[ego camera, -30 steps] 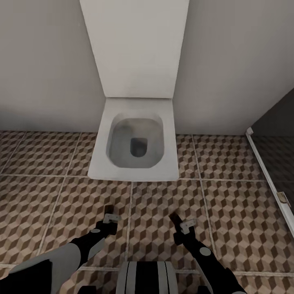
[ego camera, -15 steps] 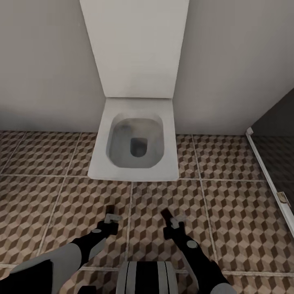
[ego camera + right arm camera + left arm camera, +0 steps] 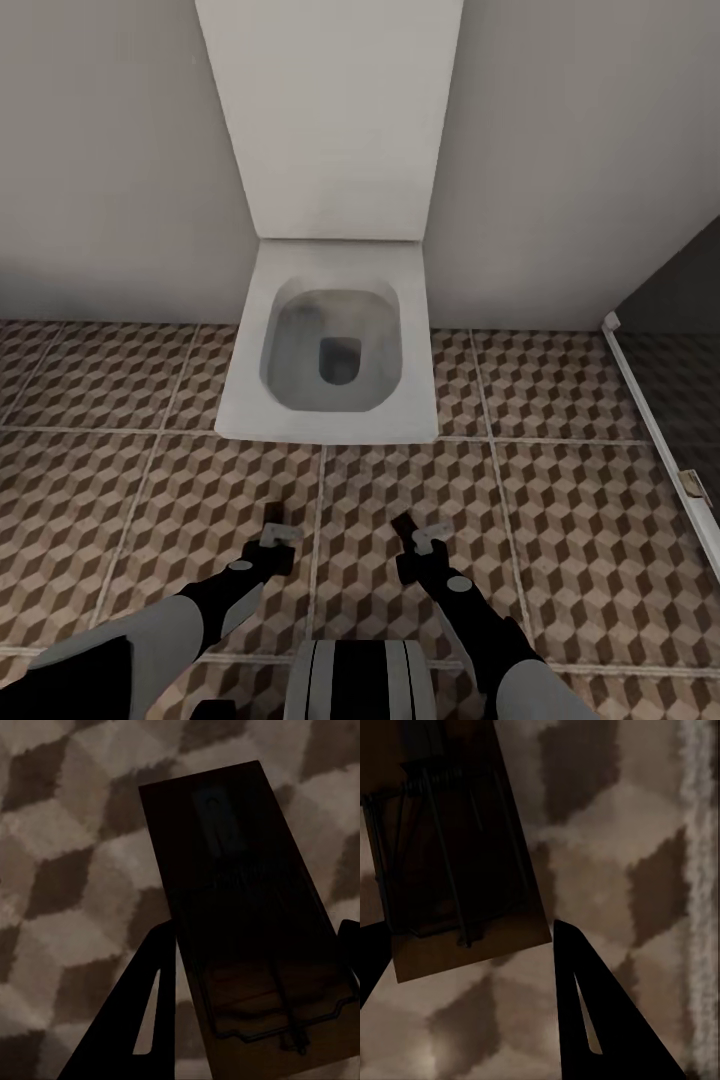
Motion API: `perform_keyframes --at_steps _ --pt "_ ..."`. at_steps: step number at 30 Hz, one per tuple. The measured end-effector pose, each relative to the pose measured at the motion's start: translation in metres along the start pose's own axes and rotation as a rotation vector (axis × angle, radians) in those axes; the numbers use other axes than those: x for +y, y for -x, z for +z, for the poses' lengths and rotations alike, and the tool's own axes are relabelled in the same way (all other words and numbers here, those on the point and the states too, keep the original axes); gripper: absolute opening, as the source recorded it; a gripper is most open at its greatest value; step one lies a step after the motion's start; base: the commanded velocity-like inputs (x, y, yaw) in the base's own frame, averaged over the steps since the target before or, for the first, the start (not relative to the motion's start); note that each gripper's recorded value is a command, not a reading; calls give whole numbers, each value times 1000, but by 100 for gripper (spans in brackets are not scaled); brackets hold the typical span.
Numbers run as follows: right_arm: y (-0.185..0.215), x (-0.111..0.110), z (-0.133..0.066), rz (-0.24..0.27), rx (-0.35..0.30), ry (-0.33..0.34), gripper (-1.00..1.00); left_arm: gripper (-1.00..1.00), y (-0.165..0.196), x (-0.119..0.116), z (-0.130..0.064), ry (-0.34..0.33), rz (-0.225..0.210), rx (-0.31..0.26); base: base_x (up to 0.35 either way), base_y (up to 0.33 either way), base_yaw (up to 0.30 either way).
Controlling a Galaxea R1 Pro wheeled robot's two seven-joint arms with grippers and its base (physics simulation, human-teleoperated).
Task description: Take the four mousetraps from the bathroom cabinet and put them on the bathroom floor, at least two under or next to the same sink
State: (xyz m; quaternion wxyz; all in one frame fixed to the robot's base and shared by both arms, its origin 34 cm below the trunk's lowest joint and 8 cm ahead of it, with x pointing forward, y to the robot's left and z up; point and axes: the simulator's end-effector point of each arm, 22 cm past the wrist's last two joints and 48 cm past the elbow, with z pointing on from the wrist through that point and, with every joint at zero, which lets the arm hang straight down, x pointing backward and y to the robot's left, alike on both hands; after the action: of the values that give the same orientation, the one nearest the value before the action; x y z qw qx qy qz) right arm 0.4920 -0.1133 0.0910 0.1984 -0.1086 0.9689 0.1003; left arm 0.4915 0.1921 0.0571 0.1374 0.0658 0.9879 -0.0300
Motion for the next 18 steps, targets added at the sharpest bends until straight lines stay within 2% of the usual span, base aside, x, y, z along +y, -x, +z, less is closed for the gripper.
perform_keyframes --at_steps 6,12,18 --pt "-1 -2 0 -4 2 1 -100 -100 8 -8 -1 -31 12 -22 0 0 0" --pt "-1 -5 0 -7 2 -3 -100 -100 9 -13 -6 -82 103 -39 0 0 0" --pt "7 -7 1 -11 -10 -5 -100 -100 12 -11 -15 -135 125 -54 0 0 0"
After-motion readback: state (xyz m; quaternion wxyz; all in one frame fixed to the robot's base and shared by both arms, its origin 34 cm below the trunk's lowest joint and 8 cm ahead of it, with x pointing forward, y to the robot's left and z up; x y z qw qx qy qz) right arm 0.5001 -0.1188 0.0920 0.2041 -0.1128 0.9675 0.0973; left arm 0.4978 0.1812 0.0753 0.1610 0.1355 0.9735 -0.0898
